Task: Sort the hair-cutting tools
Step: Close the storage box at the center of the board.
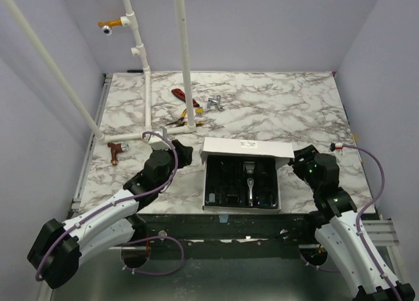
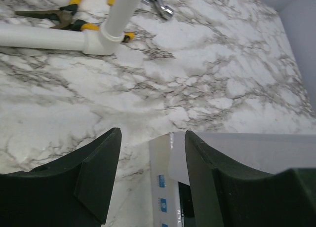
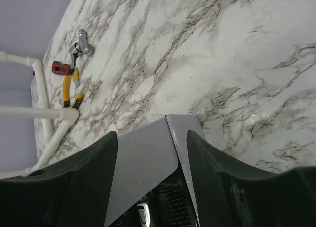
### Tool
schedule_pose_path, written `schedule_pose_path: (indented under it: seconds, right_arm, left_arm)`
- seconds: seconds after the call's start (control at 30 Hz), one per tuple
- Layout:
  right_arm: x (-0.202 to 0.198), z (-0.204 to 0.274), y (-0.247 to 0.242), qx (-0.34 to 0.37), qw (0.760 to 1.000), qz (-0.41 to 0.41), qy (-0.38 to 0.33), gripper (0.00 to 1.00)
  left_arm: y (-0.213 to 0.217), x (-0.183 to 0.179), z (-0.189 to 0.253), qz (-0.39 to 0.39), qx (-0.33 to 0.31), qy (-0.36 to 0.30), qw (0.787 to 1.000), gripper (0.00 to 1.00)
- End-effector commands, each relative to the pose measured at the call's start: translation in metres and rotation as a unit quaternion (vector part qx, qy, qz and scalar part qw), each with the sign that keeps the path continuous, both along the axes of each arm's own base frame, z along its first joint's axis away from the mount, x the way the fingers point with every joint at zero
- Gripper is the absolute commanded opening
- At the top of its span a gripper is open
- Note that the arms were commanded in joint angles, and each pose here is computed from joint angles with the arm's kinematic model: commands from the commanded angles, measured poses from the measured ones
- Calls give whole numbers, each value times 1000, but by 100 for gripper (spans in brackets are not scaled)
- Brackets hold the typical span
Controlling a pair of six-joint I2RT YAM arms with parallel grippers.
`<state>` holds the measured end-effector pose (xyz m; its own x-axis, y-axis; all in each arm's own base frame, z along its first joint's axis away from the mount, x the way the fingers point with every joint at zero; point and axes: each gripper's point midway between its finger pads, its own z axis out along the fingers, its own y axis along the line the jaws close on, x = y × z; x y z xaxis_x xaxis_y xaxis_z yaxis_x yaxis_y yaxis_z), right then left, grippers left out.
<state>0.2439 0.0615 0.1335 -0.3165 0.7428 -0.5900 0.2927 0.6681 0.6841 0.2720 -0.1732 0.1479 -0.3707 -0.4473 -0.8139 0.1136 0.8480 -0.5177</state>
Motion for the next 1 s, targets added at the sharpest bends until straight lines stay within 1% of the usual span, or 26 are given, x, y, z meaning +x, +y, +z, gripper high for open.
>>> schedule_pose_path:
  seconds: [0.0,0.17,0.43,0.97]
  right_arm:
    - [0,11,12,-5,999,45,-26,61]
    - [-3,13,16,-6,998,60,-36,61]
    - [-4,13,21,0,996,74,-43,61]
    - [-4,16,25,6,996,82,-42,61]
  left_arm:
    - [-44,-3,35,-99,-65,-33,992,56]
    - [-59,-17,32,-151,-94,-34,983,54]
    - [-71,-37,19,-193,-123,-5,974,51]
    - [-88,-48,34,-218,-133,-18,967,51]
